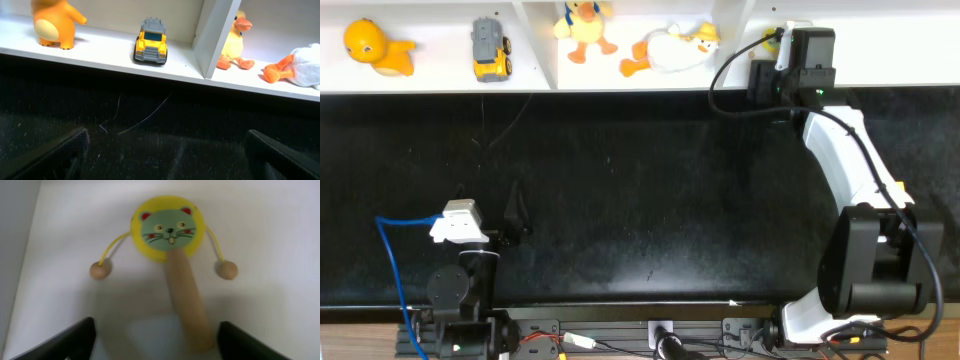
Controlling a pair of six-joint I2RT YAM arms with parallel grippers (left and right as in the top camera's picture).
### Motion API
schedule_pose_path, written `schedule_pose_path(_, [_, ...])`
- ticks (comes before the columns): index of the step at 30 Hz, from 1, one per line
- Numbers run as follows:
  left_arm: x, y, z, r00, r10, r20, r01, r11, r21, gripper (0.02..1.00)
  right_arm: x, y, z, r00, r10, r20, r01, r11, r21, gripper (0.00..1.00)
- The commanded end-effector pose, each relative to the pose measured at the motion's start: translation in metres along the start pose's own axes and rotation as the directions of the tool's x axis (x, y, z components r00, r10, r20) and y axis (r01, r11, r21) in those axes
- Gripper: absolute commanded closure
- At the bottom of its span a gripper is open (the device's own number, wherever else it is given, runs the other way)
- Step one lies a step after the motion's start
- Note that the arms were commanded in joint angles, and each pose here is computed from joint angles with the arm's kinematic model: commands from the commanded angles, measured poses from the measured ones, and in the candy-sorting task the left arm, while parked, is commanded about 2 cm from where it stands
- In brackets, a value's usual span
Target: Store Toys
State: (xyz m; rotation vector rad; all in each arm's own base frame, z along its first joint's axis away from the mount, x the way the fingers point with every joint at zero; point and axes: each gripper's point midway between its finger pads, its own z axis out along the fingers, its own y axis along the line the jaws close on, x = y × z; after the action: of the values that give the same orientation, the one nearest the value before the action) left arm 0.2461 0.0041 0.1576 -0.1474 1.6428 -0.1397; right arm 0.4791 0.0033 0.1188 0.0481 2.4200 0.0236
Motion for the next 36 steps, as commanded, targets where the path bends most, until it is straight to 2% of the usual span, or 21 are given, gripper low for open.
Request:
schedule_pose_path(1, [0.001, -0.004, 0.0, 1.0, -0.006, 0.001, 0.006, 1.0, 0.022, 0.02, 0.002, 0.001, -0.008, 0.996, 0.086, -0.016, -0.086, 0.996, -0.004, 0.003])
schedule_pose_path(4, [0.001, -0.004, 0.0, 1.0, -0.006, 0.001, 0.006, 1.0, 0.022, 0.02, 0.0, -0.002, -0.032, 0.983, 0.183, -0.022, -0.183, 0.983, 0.01, 0.005])
schedule_pose_path(6, [0.001, -0.004, 0.0, 1.0, -0.006, 0.001, 0.006, 1.0, 0.022, 0.023, -0.001, -0.008, -0.055, 0.96, 0.279, -0.008, -0.278, 0.96, 0.04, 0.003])
schedule_pose_path(8, [0.001, -0.004, 0.0, 1.0, -0.006, 0.001, 0.006, 1.0, 0.022, 0.02, -0.002, -0.015, -0.082, 0.917, 0.4, 0.008, -0.399, 0.915, 0.05, 0.003])
schedule_pose_path(10, [0.001, -0.004, 0.0, 1.0, -0.006, 0.001, 0.006, 1.0, 0.022, 0.02, 0.0, -0.021, -0.115, 0.844, 0.535, 0.02, -0.536, 0.844, 0.037, 0.003])
schedule_pose_path(12, [0.001, -0.004, 0.0, 1.0, -0.006, 0.001, 0.006, 1.0, 0.022, 0.02, -0.003, -0.02, -0.145, 0.782, 0.622, 0.027, -0.622, 0.783, -0.022, 0.003])
schedule_pose_path(14, [0.001, -0.004, 0.0, 1.0, -0.006, 0.001, 0.006, 1.0, 0.022, 0.02, -0.013, -0.014, -0.172, 0.747, 0.664, 0.038, -0.656, 0.745, -0.12, 0.003])
schedule_pose_path(16, [0.001, -0.004, 0.0, 1.0, -0.006, 0.001, 0.006, 1.0, 0.022, 0.02, -0.022, -0.017, -0.197, 0.738, 0.668, 0.097, -0.65, 0.742, -0.164, 0.005])
schedule_pose_path(18, [0.001, -0.004, 0.0, 1.0, -0.006, 0.001, 0.006, 1.0, 0.022, 0.02, -0.026, -0.027, -0.215, 0.73, 0.664, 0.161, -0.645, 0.748, -0.159, 0.005])
schedule_pose_path(19, [0.001, -0.004, 0.0, 1.0, -0.006, 0.001, 0.006, 1.0, 0.022, 0.02, -0.024, -0.037, -0.222, 0.714, 0.673, 0.194, -0.662, 0.739, -0.127, 0.003])
schedule_pose_path(20, [0.001, -0.004, 0.0, 1.0, -0.006, 0.001, 0.006, 1.0, 0.022, 0.023, -0.016, -0.048, -0.226, 0.658, 0.722, 0.213, -0.723, 0.685, -0.087, 0.005])
schedule_pose_path(21, [0.001, -0.004, 0.0, 1.0, -0.006, 0.001, 0.006, 1.0, 0.022, 0.02, 0.0, -0.065, -0.229, 0.548, 0.804, 0.231, -0.823, 0.567, -0.022, 0.005])
schedule_pose_path(22, [0.001, -0.004, 0.0, 1.0, -0.006, 0.001, 0.006, 1.0, 0.022, 0.02, 0.021, -0.082, -0.231, 0.426, 0.87, 0.248, -0.902, 0.428, 0.048, 0.005])
schedule_pose_path(23, [0.001, -0.004, 0.0, 1.0, -0.006, 0.001, 0.006, 1.0, 0.022, 0.02, 0.042, -0.096, -0.232, 0.326, 0.905, 0.271, -0.945, 0.305, 0.118, 0.003])
schedule_pose_path(25, [0.001, -0.004, 0.0, 1.0, -0.006, 0.001, 0.006, 1.0, 0.022, 0.02, 0.074, -0.119, -0.233, 0.196, 0.931, 0.309, -0.967, 0.13, 0.221, 0.003])
schedule_pose_path(26, [0.001, -0.004, 0.0, 1.0, -0.006, 0.001, 0.006, 1.0, 0.022, 0.02, 0.086, -0.129, -0.233, 0.159, 0.933, 0.322, -0.963, 0.074, 0.261, 0.005])
schedule_pose_path(29, [0.001, -0.004, 0.0, 1.0, -0.006, 0.001, 0.006, 1.0, 0.022, 0.02, 0.111, -0.156, -0.226, 0.076, 0.939, 0.336, -0.938, -0.047, 0.344, 0.003])
schedule_pose_path(31, [0.001, -0.004, 0.0, 1.0, -0.006, 0.001, 0.006, 1.0, 0.022, 0.02, 0.125, -0.17, -0.218, 0.034, 0.944, 0.327, -0.916, -0.102, 0.389, 0.003])
schedule_pose_path(36, [0.001, -0.004, 0.0, 1.0, -0.006, 0.001, 0.006, 1.0, 0.022, 0.02, 0.162, -0.2, -0.194, -0.007, 0.959, 0.282, -0.838, -0.16, 0.522, 0.003])
